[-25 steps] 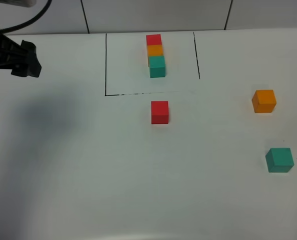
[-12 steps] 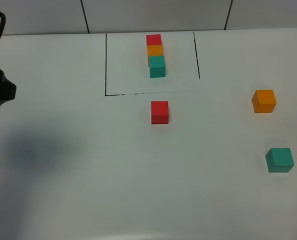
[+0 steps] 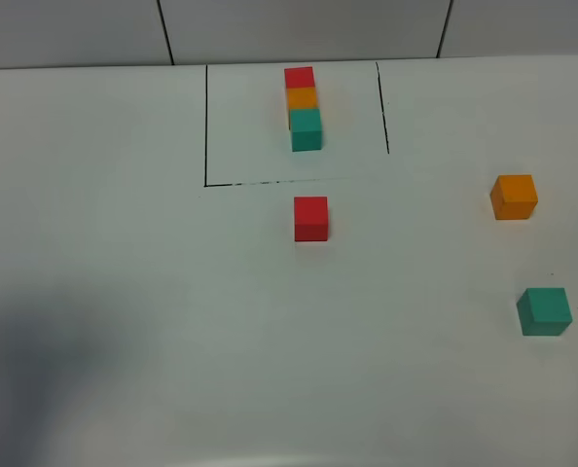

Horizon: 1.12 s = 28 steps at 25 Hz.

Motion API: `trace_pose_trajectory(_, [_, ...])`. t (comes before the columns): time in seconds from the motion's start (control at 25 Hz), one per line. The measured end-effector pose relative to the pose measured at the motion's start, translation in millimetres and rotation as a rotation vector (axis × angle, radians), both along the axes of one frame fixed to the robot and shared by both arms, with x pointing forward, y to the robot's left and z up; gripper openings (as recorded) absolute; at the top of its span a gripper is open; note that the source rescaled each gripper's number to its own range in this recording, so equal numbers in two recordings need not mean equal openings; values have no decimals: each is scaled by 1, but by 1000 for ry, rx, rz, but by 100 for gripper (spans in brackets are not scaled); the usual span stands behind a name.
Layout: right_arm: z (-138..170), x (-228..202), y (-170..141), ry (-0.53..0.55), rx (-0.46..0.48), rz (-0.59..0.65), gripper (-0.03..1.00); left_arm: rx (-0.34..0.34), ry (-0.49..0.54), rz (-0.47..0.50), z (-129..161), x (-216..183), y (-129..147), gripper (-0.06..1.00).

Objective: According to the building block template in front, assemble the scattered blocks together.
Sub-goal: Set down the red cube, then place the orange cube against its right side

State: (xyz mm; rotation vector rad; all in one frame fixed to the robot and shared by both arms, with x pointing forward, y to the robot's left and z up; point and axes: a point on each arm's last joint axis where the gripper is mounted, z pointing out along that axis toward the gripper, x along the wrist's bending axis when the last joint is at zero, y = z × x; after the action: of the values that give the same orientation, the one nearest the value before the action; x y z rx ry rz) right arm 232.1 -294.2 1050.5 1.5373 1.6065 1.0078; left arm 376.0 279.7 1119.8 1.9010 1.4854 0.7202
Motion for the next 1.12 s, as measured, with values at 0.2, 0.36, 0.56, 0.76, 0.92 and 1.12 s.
trace_pose_trajectory(0.2, [0, 0, 0, 0, 0, 0, 72, -20, -36, -2, -5, -23, 2, 89])
trace_pose_trajectory(0.36, [0, 0, 0, 0, 1, 0, 72, -36, -53, -5, -11, -42, 4, 88])
trace_pose_trajectory(0.56, [0, 0, 0, 0, 1, 0, 72, -68, -64, -16, -21, -66, 4, 87])
trace_pose_trajectory(0.76, [0, 0, 0, 0, 2, 1, 72, -74, -75, -26, -30, -92, 7, 85])
trace_pose_trajectory(0.92, [0, 0, 0, 0, 3, 2, 72, -74, -100, -33, -35, -113, 9, 84])
trace_pose_trajectory(1.12, [0, 0, 0, 0, 3, 2, 72, -77, -124, -37, -53, -130, 11, 83])
